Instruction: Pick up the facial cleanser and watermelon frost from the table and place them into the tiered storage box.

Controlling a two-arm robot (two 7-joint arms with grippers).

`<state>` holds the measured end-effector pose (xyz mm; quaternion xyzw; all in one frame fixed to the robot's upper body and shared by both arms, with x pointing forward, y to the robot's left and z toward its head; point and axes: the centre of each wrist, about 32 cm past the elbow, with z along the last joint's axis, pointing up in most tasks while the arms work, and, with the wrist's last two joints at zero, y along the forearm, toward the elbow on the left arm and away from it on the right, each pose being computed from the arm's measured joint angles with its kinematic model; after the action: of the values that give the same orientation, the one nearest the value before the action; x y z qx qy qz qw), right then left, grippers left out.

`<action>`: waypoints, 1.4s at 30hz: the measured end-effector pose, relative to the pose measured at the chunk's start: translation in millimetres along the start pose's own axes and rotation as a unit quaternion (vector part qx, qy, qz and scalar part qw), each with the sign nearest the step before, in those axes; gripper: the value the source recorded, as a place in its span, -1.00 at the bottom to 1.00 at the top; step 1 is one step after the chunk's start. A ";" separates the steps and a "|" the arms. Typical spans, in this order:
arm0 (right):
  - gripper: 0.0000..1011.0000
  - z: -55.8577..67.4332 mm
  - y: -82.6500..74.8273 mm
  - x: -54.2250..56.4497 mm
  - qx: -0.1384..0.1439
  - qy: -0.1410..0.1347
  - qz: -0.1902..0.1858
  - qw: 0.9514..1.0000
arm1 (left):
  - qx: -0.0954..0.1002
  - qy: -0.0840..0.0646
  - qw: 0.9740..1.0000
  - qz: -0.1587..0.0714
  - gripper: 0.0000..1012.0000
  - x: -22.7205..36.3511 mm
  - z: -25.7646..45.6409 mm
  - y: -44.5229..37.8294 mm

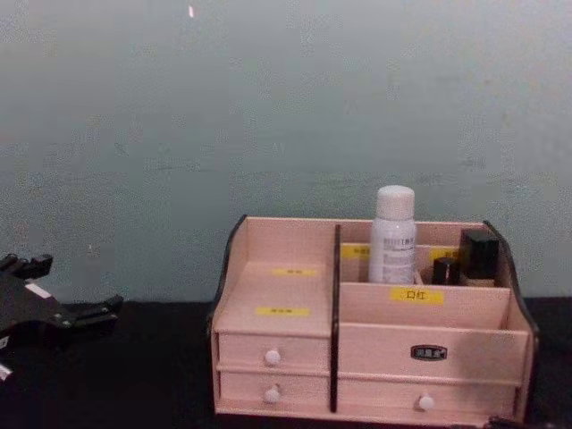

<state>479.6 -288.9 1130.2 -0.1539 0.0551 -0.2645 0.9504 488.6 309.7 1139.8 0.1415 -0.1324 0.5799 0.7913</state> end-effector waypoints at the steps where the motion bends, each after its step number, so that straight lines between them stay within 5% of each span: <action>1: 0.98 0.0 0.0 0.0 0.000 0.000 0.000 1.000 | 0.000 0.000 1.000 0.000 0.98 0.0 0.0 0.0; 14: 0.97 -0.2 -0.4 0.0 0.000 -0.001 0.000 1.000 | 0.000 0.000 1.000 0.000 0.98 0.0 0.0 0.0; 27: 0.43 0.0 -0.4 -0.1 0.001 -0.001 0.000 1.000 | 0.000 0.000 1.000 0.000 0.98 0.0 0.0 0.0; 42: 0.43 0.0 -0.3 -0.2 0.001 -0.001 0.000 1.000 | 0.000 0.000 1.000 0.000 0.98 0.0 0.0 0.0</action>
<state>479.3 -289.1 1130.3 -0.1537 0.0538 -0.2643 0.9506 488.6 309.7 1139.8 0.1415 -0.1325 0.5799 0.7913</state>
